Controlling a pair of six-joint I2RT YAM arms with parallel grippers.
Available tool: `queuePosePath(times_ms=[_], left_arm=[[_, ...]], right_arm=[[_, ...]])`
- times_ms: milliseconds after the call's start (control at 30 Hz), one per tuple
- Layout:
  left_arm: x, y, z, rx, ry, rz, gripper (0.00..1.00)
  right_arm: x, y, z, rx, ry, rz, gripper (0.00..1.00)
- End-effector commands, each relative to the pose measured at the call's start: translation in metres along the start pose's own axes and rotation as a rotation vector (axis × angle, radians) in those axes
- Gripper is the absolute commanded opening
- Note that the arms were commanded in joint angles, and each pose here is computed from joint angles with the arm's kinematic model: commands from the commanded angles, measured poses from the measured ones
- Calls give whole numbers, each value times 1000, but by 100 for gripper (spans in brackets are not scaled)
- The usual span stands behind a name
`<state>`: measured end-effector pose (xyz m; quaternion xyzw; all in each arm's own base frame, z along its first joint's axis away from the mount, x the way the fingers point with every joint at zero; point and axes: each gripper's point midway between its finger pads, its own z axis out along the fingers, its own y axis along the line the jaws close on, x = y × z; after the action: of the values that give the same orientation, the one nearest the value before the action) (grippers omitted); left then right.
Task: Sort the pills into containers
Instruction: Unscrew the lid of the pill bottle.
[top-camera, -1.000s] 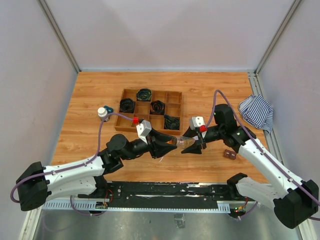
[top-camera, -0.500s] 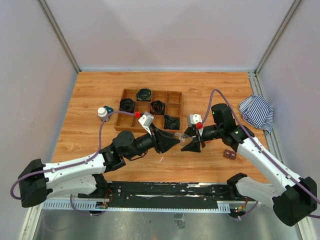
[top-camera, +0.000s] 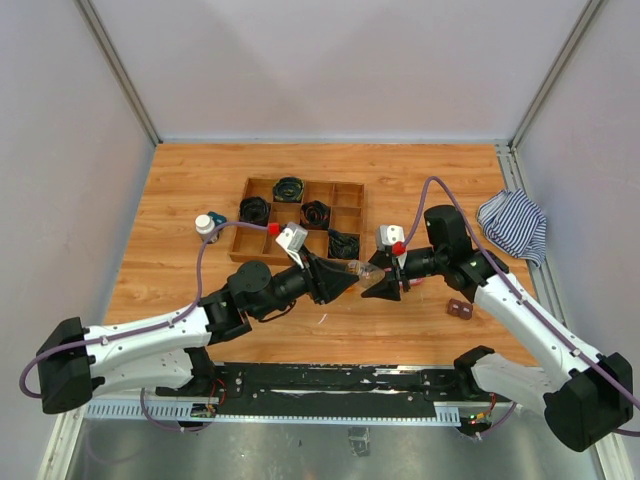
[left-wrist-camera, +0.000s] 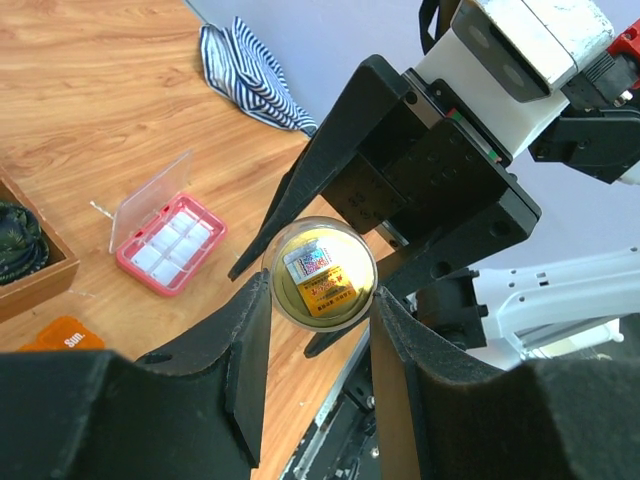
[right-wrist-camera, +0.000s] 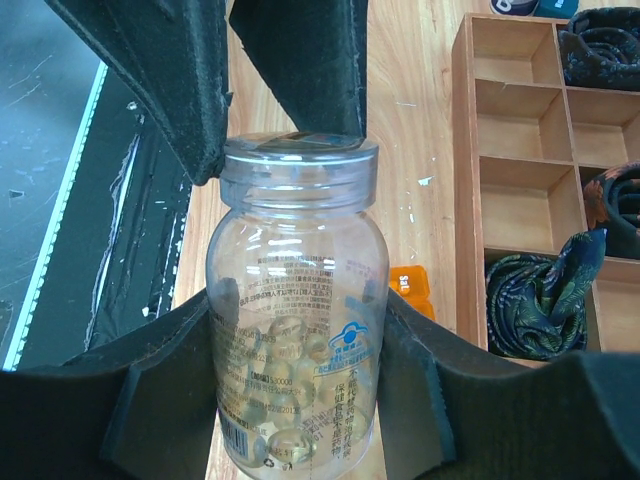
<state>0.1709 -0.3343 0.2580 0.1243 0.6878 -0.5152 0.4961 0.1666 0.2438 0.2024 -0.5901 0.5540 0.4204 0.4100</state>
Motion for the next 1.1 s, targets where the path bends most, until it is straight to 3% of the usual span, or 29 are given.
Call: queuePosePath(times_ms=[0,100,400,533,700,833,1067], left_arm=[[-7,42,-4,-196,-41,34,12],[-9,34,-5,-159,-41,34,42],[-23,6,-31,52,-155,124,98],[-37,2,-45,103,-234,273,99],[-32,-33,-57,380,-218,523,99],[-25,-23,-50,376,-209,716,99],[-23,-14,-28,423,-108,732,99]], right_arm=[[-28,3,-5,-33,-73,-79,0],[-28,4,-5,-35,-75,-79,1],[-30,6,-6,-41,-83,-86,0],[-31,7,-6,-48,-90,-89,1],[-31,9,-6,-56,-93,-93,1],[-31,9,-6,-61,-94,-96,0],[-29,10,-5,-71,-94,-90,0]])
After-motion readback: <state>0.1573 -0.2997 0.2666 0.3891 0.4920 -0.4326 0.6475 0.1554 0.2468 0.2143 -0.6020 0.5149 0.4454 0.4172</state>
